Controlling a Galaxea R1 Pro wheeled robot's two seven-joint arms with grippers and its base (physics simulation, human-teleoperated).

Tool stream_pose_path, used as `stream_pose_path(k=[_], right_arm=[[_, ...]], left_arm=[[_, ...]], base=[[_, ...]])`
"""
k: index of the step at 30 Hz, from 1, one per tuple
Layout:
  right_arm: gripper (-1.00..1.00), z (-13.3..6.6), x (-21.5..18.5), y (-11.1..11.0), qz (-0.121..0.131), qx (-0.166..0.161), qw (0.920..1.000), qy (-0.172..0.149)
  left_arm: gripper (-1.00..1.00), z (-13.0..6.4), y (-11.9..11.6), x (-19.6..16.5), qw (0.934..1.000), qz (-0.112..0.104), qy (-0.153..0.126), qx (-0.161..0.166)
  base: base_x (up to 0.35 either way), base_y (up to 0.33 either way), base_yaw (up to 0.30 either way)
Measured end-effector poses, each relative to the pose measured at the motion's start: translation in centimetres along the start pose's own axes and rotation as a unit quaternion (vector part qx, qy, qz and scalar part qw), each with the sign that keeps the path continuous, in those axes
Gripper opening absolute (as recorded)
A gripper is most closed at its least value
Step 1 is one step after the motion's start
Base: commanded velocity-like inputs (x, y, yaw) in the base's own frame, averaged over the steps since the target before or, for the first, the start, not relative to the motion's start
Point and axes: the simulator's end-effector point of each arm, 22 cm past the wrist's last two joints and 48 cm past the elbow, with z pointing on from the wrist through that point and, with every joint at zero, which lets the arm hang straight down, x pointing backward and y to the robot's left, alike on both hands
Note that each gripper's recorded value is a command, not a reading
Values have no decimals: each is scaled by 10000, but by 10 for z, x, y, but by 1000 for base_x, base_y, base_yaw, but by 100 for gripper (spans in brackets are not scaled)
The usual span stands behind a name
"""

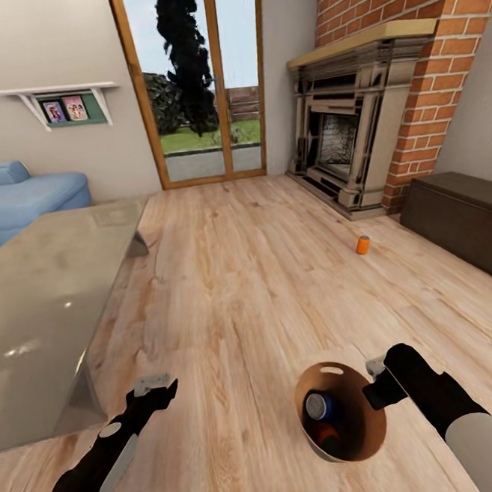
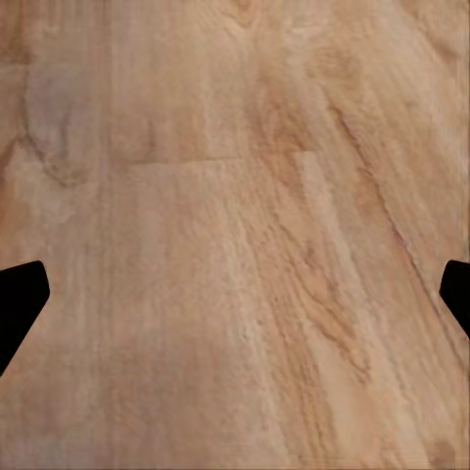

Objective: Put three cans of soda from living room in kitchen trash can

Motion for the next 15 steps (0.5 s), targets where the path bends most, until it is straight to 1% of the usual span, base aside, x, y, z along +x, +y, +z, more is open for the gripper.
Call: stream_pose_path(k=[4,6,10,15], right_arm=[[-100,0,0,-2,-15,42,10000,-1],[-100,0,0,-2,-6,33,10000,-3],[-100,0,-1,-3,-4,37,10000,-5],[-100,0,-1,-2,7,18,10000,-6]], left_arm=[[100,0,0,0,10000,0,-4,3],[100,0,0,0,10000,0,-3,3],[100,0,0,0,10000,0,1,1],[100,0,0,0,10000,0,-2,1]], base=[[259,-224,-221],[259,-224,-130],[258,-224,-48],[259,-223,-7]])
